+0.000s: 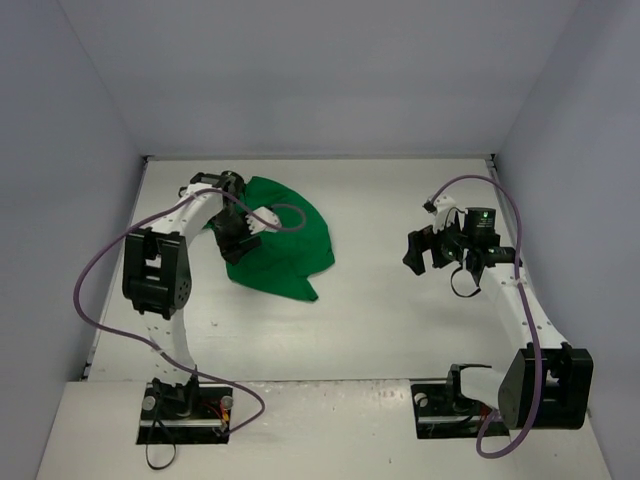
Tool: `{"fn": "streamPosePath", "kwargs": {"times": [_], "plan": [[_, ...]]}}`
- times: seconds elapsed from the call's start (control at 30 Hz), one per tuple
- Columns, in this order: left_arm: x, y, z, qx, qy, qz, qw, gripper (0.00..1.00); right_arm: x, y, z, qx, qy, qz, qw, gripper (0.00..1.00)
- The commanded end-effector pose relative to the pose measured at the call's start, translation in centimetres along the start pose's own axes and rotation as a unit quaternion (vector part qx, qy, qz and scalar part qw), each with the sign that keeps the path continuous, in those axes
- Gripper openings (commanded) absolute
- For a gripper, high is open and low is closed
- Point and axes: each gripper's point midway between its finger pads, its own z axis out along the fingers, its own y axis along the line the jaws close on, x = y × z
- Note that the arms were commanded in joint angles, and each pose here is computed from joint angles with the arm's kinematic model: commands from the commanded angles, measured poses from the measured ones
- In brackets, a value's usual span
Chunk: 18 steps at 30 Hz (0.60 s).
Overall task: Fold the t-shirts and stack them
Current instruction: Flatten out the tshirt
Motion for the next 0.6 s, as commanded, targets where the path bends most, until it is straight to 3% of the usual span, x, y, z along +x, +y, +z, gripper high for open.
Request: {"fn": "streamPosePath", "kwargs": {"times": [0.0,0.17,0.37,0.57], "plan": [[2.7,-0.4,-3.6,-0.029,0.013,0.106,0.994,0.52,-1.3,-0.1,0.0,0.001,-0.016,-0.007,1.000,0.96],[3.1,-2.0,-3.3,-0.011,-0.002,0.119,0.993,0.57,-1.1,-0.2,0.3,-0.001,-0.010,-0.002,1.000,0.96],[-2.2,-3.8,-4.6,-0.004,-0.087,0.111,0.990,0.58,-1.0,-0.2,0.5,-0.002,-0.008,-0.001,1.000,0.96],[-8.4,-5.8,-4.7,0.055,-0.171,0.081,0.980,0.57,-0.9,-0.3,0.5,0.000,-0.006,0.000,1.000,0.96]]}}
